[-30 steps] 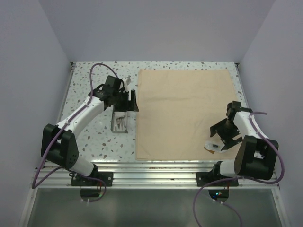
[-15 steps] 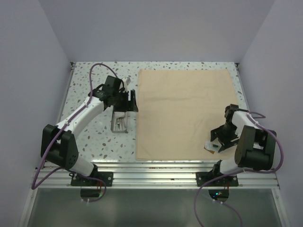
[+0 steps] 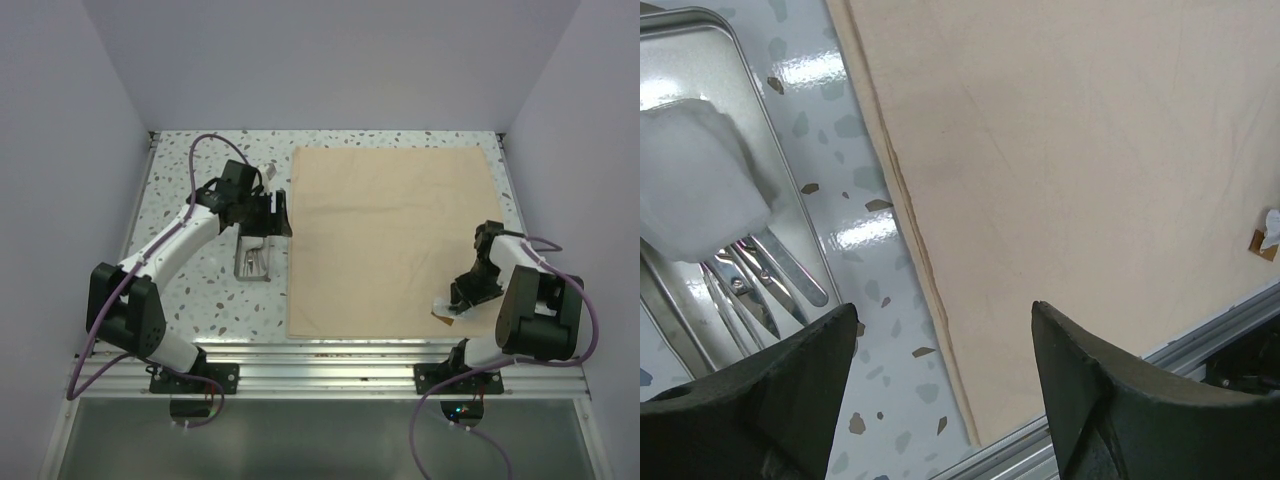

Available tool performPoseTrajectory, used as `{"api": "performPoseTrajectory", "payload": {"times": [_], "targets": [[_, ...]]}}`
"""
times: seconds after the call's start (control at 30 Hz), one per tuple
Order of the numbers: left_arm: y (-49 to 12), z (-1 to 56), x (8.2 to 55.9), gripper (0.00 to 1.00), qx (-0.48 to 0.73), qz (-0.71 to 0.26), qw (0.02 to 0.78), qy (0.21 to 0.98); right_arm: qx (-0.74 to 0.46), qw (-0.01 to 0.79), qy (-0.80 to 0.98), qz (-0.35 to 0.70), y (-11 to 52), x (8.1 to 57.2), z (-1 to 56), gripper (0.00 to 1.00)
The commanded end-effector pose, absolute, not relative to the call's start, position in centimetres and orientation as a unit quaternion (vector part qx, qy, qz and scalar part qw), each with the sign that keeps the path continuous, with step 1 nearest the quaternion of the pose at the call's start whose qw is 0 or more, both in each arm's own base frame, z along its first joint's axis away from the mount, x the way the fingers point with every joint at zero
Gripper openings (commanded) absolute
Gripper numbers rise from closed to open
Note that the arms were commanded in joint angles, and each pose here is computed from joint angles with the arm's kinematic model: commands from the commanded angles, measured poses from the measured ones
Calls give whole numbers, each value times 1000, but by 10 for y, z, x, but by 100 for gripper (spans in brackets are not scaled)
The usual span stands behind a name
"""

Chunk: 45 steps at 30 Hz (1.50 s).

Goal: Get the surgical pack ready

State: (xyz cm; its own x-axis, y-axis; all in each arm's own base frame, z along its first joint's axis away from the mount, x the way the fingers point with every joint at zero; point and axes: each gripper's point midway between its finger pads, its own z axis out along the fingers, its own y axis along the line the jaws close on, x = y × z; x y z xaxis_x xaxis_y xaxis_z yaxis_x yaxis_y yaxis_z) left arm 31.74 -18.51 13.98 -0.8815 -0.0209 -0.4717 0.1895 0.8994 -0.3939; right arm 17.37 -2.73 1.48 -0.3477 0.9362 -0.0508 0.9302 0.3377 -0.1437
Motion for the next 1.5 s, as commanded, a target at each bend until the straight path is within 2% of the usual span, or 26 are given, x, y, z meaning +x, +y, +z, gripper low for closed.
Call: {"api": "performPoseTrajectory", "payload": {"times": [0.0, 0.2, 0.37, 0.47, 0.57, 0.73, 1.0, 1.2, 1.37, 1.43, 1.47], "targets": [[-191, 147, 322, 74, 50, -227, 248, 940, -576, -12, -813, 91, -41, 182, 31, 26], [-194, 146, 324, 74, 51, -232, 239, 941, -558, -39, -826, 62, -40, 201, 60, 8], [-202, 153, 330, 74, 58, -247, 235, 938, -516, -83, -852, 32, -35, 231, 92, 0], [-214, 159, 332, 74, 67, -277, 228, 931, -468, -104, -877, 15, -22, 253, 109, 0], [-240, 175, 328, 75, 82, -354, 224, 904, -387, -124, -914, -6, 9, 283, 124, 1], [-288, 197, 320, 78, 99, -469, 212, 852, -254, -148, -954, -61, 90, 316, 144, 1], [-336, 191, 313, 79, 101, -514, 173, 834, -169, -147, -959, -174, 188, 326, 172, 3], [-349, 179, 304, 77, 93, -518, 146, 838, -145, -149, -955, -212, 226, 326, 185, 4], [-351, 182, 300, 73, 84, -528, 144, 833, -130, -147, -955, -221, 236, 322, 189, 4], [-352, 182, 299, 67, 84, -530, 144, 831, -124, -147, -956, -222, 238, 320, 189, 4], [-351, 180, 296, 59, 81, -533, 137, 831, -123, -146, -956, -221, 239, 318, 189, 4]]}}
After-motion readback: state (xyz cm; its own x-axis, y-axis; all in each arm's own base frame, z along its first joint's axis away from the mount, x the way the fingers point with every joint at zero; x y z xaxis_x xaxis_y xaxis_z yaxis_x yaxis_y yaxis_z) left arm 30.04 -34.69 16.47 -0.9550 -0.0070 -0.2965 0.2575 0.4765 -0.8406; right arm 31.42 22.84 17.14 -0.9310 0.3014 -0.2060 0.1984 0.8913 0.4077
